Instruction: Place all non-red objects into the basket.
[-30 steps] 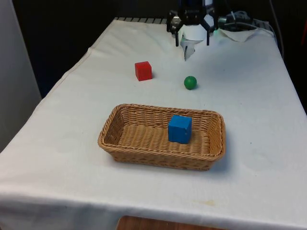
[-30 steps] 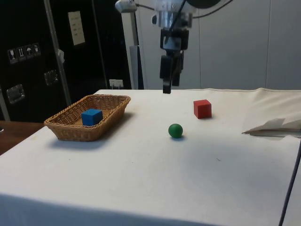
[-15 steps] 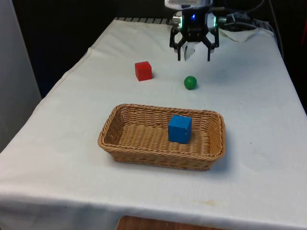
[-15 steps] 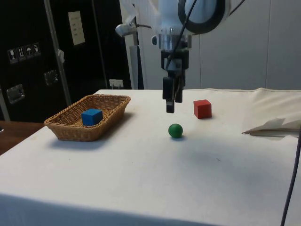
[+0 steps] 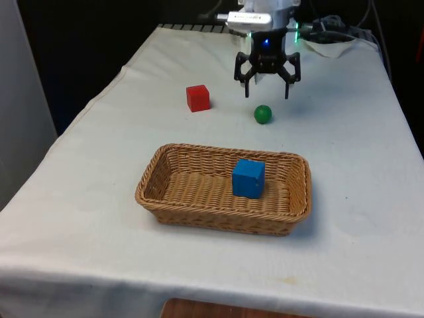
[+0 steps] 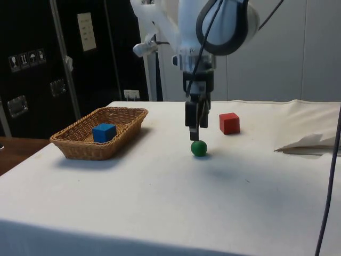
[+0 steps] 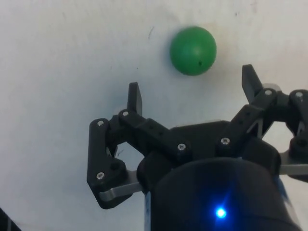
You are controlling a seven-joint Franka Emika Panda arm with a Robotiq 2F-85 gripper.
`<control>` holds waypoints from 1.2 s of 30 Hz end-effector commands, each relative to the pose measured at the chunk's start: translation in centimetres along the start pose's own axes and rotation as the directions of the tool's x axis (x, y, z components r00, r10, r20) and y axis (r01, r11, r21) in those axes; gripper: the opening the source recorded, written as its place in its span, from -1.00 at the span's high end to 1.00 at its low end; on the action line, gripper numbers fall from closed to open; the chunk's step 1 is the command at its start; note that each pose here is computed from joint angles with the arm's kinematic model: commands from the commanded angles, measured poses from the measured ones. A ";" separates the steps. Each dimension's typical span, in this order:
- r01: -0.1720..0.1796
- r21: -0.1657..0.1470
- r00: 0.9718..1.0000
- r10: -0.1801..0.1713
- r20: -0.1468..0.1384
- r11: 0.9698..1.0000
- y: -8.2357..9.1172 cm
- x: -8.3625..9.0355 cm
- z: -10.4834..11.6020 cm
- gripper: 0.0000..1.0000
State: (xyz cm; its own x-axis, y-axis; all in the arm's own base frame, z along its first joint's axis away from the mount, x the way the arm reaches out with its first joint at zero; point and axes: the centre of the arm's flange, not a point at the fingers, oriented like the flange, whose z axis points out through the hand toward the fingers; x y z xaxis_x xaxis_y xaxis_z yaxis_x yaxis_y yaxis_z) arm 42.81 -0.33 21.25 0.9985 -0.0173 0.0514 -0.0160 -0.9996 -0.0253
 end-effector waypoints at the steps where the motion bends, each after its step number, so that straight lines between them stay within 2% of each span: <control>1: -0.001 0.016 1.000 0.001 -0.006 1.000 -0.4 0.0 0.1 -1.00; 3: -0.001 0.012 1.000 0.001 -0.001 1.000 -0.4 0.0 0.6 -1.00; 4: -0.001 -0.005 1.000 0.001 0.007 1.000 0.0 0.0 0.7 -1.00; 5: -0.002 0.010 1.000 0.002 0.002 1.000 -0.3 0.0 0.8 -1.00; 12: -0.006 -0.011 1.000 0.006 0.011 1.000 0.8 0.6 1.9 -1.00; 13: -0.006 -0.028 1.000 0.006 0.019 1.000 0.9 0.4 2.2 -1.00; 14: -0.007 -0.013 1.000 0.007 0.013 1.000 1.0 0.7 2.0 -1.00; 20: -0.009 -0.027 1.000 0.009 0.025 1.000 1.6 1.0 3.3 -1.00; 21: -0.009 -0.031 1.000 0.010 0.030 0.999 1.7 1.0 3.7 -1.00; 22: -0.010 -0.048 0.999 0.012 0.043 0.999 1.9 1.0 4.0 -1.00; 23: -0.009 -0.033 0.999 0.010 0.031 0.999 1.7 0.9 3.9 -1.00; 30: -0.012 -0.041 0.999 0.014 0.043 0.999 2.0 0.8 4.8 -1.00; 31: -0.012 -0.060 0.998 0.015 0.054 0.998 2.2 0.8 5.1 -0.95; 32: -0.013 -0.041 0.999 0.015 0.045 0.999 2.0 0.8 4.9 -0.95; 35: -0.012 -0.042 0.999 0.014 0.047 0.999 2.1 0.8 5.1 -0.37; 36: -0.012 -0.043 0.999 0.014 0.048 0.999 2.1 0.8 5.2 0.09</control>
State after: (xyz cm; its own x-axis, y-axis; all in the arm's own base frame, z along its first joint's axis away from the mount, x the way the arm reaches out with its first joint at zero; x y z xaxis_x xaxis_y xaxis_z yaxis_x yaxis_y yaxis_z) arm 43.76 -2.57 15.72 0.9994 -0.0323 -0.0103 -0.0319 -0.9988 0.0369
